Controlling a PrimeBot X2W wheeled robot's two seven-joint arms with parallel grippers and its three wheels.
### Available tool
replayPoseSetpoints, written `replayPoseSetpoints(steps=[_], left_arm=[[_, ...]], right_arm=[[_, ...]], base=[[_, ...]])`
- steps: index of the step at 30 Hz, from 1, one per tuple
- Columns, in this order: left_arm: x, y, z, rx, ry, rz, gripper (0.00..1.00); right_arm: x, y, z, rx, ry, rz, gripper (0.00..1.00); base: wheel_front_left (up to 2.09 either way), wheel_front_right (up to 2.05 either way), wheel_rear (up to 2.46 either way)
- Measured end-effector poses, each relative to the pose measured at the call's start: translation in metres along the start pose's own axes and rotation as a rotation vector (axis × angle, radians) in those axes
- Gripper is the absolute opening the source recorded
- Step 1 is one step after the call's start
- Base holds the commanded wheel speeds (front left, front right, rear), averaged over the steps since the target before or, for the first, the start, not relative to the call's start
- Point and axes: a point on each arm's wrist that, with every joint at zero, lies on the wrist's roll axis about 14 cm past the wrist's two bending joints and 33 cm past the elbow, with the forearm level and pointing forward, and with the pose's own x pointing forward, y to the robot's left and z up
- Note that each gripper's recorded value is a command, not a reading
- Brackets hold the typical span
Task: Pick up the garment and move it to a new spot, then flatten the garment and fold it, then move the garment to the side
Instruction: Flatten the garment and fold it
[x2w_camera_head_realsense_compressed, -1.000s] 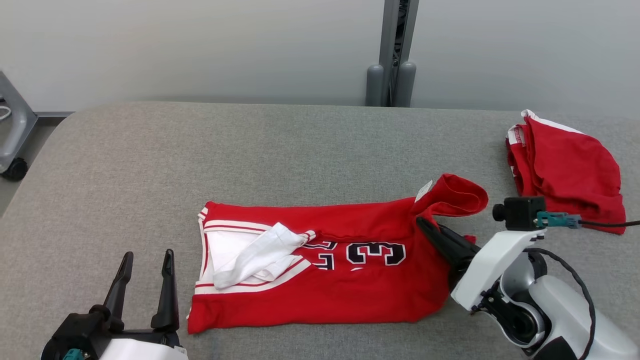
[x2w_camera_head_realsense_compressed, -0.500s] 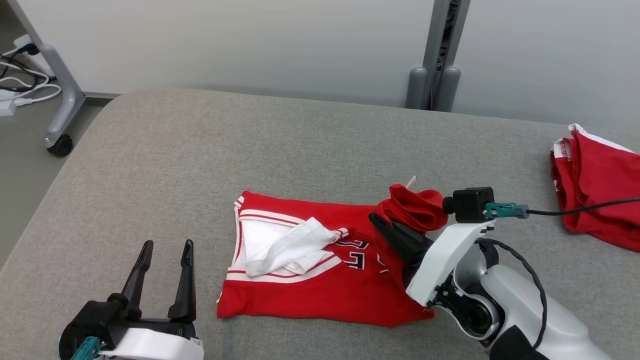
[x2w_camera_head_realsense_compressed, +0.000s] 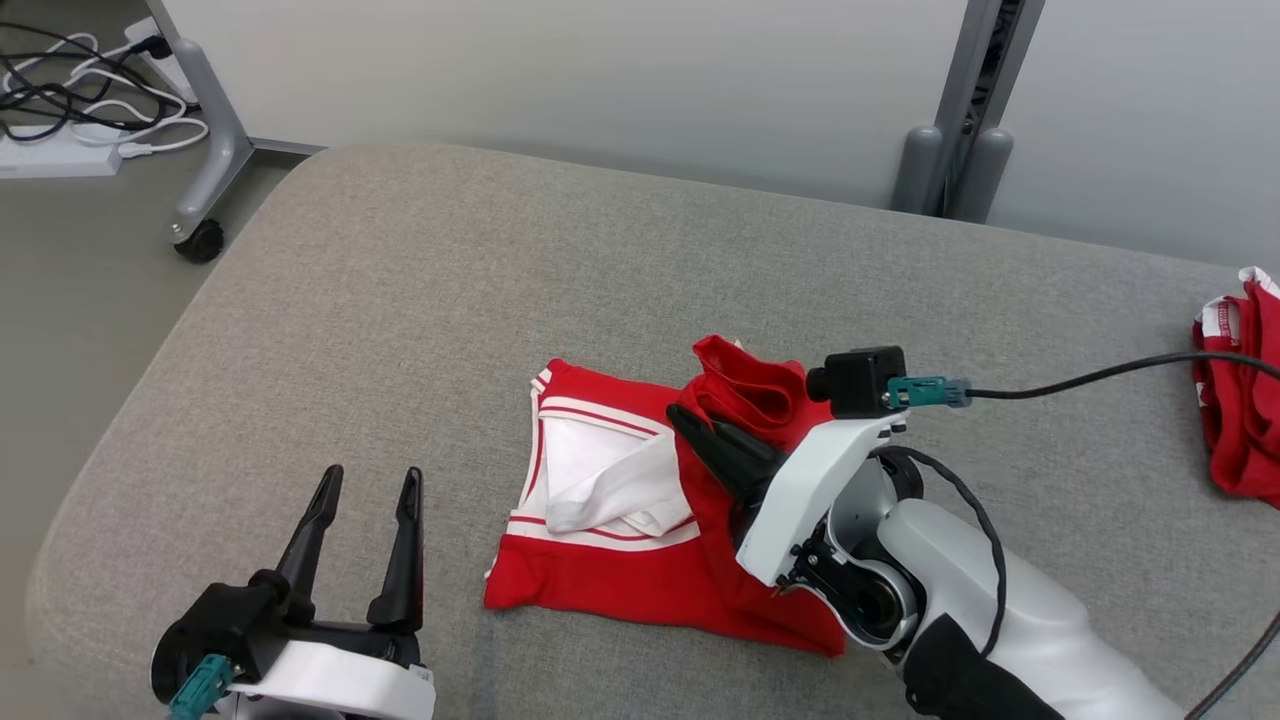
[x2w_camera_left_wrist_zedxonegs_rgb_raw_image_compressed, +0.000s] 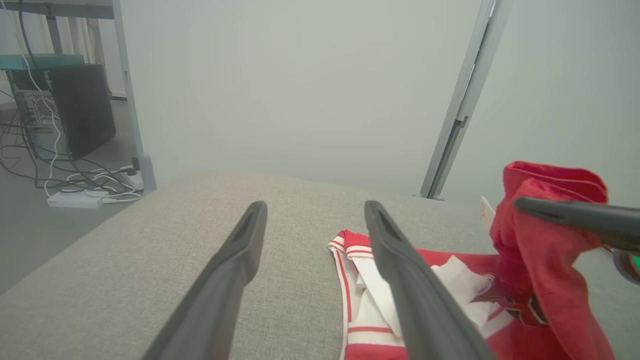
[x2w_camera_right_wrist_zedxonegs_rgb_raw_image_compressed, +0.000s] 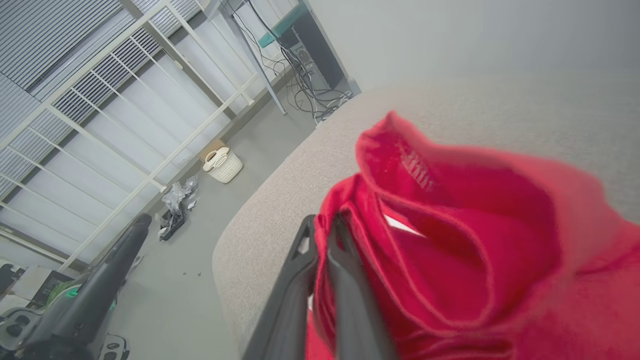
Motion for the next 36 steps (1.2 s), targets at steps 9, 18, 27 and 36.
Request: replayPoseSetpoints(steps=[9,18,27,36], left_arm=[[0.002,-0.002,0.001,-0.018,0.000,0.000,1.00],[-0.002,0.002,0.002,-0.020,0.004,0.016,1.00],[-0.001,0.003,0.003,-0.014,0.004,0.022,1.00],[-0.002,0.004,0.002,-0.010,0.010,0.031,1.00]], right_arm=[[0.029,0.013,-0.010,-0.017,0.044,0.039,0.00],[0.046,0.010,-0.028,-0.012,0.093,0.041,0.00],[0.058,0.012,-0.043,-0.006,0.119,0.058,0.00],[0.062,0.014,-0.052,0.003,0.137,0.064,0.86]], base=[[0.00,0.00,0.00],[0.00,0.00,0.00],[0.00,0.00,0.00],[0.00,0.00,0.00]])
